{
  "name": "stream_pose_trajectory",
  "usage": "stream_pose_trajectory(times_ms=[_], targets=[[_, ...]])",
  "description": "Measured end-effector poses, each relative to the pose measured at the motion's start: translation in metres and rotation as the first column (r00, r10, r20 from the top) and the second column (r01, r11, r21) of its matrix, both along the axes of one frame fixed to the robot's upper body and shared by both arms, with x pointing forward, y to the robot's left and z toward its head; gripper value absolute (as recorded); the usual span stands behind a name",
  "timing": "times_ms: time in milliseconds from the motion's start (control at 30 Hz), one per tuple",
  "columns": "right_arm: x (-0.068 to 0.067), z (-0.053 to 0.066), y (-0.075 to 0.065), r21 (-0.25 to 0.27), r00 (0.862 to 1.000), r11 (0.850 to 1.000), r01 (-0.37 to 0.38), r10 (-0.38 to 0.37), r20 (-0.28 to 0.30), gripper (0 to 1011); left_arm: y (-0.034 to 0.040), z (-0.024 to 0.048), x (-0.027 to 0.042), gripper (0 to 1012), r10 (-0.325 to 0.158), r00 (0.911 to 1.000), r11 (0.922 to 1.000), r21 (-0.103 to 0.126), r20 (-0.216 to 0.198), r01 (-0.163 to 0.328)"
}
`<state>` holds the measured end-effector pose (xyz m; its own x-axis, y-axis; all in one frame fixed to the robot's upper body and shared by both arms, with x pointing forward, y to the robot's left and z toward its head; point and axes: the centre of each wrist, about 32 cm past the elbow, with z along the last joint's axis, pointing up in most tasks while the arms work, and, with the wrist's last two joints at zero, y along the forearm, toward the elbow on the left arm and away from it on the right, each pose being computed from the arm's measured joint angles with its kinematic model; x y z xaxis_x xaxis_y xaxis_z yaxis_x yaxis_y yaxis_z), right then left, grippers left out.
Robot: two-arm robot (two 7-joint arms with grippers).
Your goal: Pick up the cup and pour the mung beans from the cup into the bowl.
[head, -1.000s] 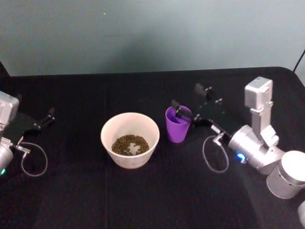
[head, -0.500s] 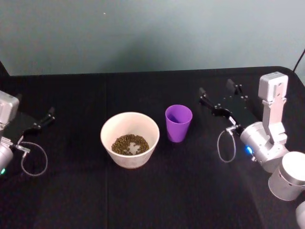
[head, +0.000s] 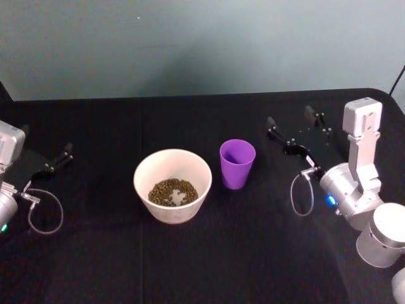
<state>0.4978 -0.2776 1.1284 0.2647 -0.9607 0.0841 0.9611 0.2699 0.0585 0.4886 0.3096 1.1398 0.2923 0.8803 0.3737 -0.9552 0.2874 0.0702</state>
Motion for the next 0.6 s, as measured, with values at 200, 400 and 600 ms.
stream_pose_trajectory(times_ms=[200,400,600], targets=[[0.0001,0.0001,0.0,0.001,1.0,1.0,-0.001,0.001,0.0,1004,0.0,0.0,0.0,1000,0.0,1.0,1.0,0.0,0.0,0.0],[0.0002,0.0003,0.0001,0.002,1.0,1.0,-0.002,0.002,0.001,1004,0.0,0.0,0.0,1000,0.0,1.0,1.0,0.0,0.0,0.0],[0.0002,0.0005,0.0001,0.003,1.0,1.0,-0.003,0.003,0.001,1004,0.0,0.0,0.0,1000,0.0,1.0,1.0,0.0,0.0,0.0]])
